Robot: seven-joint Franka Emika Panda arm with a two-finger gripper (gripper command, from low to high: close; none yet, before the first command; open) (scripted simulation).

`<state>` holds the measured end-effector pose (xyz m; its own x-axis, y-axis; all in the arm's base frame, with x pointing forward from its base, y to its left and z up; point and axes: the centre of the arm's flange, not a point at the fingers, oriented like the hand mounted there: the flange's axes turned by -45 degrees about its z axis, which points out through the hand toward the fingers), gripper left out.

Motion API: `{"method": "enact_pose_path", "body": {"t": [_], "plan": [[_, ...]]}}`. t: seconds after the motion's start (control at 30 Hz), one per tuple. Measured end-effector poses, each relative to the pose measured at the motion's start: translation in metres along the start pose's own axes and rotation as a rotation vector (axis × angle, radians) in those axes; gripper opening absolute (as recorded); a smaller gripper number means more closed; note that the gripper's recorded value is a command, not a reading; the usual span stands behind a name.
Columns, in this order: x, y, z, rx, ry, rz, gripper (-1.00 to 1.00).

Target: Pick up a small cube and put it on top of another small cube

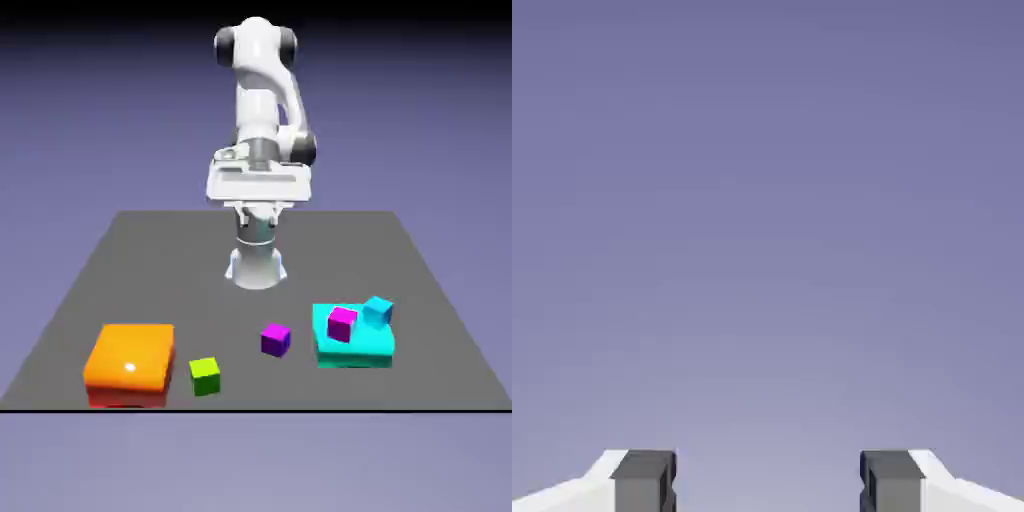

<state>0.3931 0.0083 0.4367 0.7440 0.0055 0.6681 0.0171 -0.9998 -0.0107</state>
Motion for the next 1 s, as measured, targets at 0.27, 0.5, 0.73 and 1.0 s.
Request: {"method": "enact_pose_path", "body": {"t": [0.27,0.5,0.73,1.0], "plan": [[-0.099,-0.024,0.102,-0.030,-0.437,0.295,0.00],[-0.192,-0.038,0.149,-0.185,-0.746,0.477,0.00],[-0.227,-0.036,0.189,-0.187,-0.745,0.480,0.00],[-0.213,-0.036,0.176,-0.187,-0.744,0.480,-1.00]]}}
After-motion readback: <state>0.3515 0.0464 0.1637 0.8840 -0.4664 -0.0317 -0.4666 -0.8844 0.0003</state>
